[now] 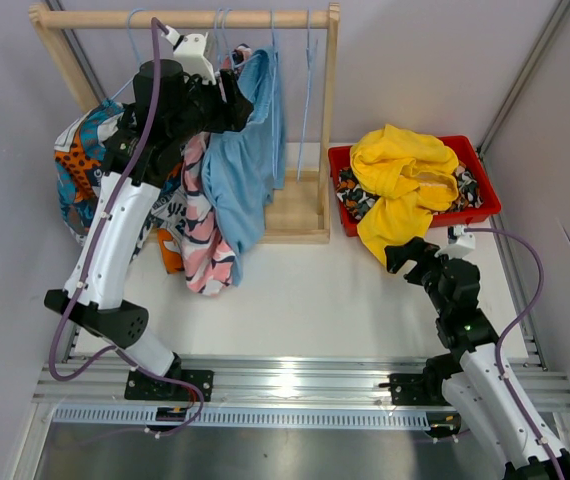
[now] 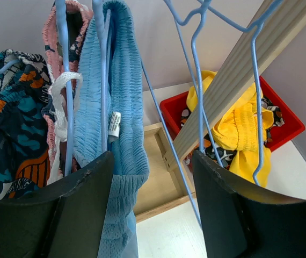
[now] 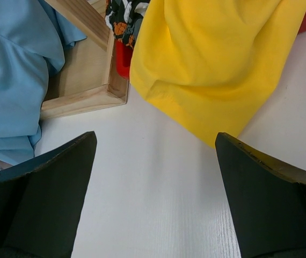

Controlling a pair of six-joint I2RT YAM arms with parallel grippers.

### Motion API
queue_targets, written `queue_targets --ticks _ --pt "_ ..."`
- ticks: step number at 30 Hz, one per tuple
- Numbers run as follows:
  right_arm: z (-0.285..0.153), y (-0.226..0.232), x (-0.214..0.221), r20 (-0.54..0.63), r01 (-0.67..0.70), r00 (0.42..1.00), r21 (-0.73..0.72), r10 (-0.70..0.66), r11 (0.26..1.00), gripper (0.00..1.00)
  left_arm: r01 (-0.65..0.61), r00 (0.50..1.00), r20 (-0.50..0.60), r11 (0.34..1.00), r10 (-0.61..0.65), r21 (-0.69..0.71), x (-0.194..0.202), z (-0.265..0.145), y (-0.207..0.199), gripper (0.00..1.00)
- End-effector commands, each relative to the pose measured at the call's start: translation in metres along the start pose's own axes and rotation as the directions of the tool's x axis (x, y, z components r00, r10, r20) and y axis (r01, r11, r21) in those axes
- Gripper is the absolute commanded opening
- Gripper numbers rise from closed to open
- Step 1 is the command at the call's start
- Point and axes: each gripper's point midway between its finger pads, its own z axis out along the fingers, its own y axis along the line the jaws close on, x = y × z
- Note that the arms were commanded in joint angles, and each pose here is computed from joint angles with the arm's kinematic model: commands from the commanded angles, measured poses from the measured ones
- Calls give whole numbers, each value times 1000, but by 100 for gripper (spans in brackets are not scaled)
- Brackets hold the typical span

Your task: Remove the shorts from the hanger

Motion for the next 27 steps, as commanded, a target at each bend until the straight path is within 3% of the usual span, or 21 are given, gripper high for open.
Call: queue_targets --ticks 1,16,27 --pt "1 2 -5 27 9 1000 -10 -9 1000 99 -26 997 78 999 28 -32 -22 -16 6 65" --pt "3 5 -6 45 4 999 -29 -3 1000 99 -10 989 146 1000 12 -16 -45 -28 0 66" --pt "4 5 -6 48 9 999 -34 -7 999 99 -4 992 126 997 13 -73 -35 -1 14 65"
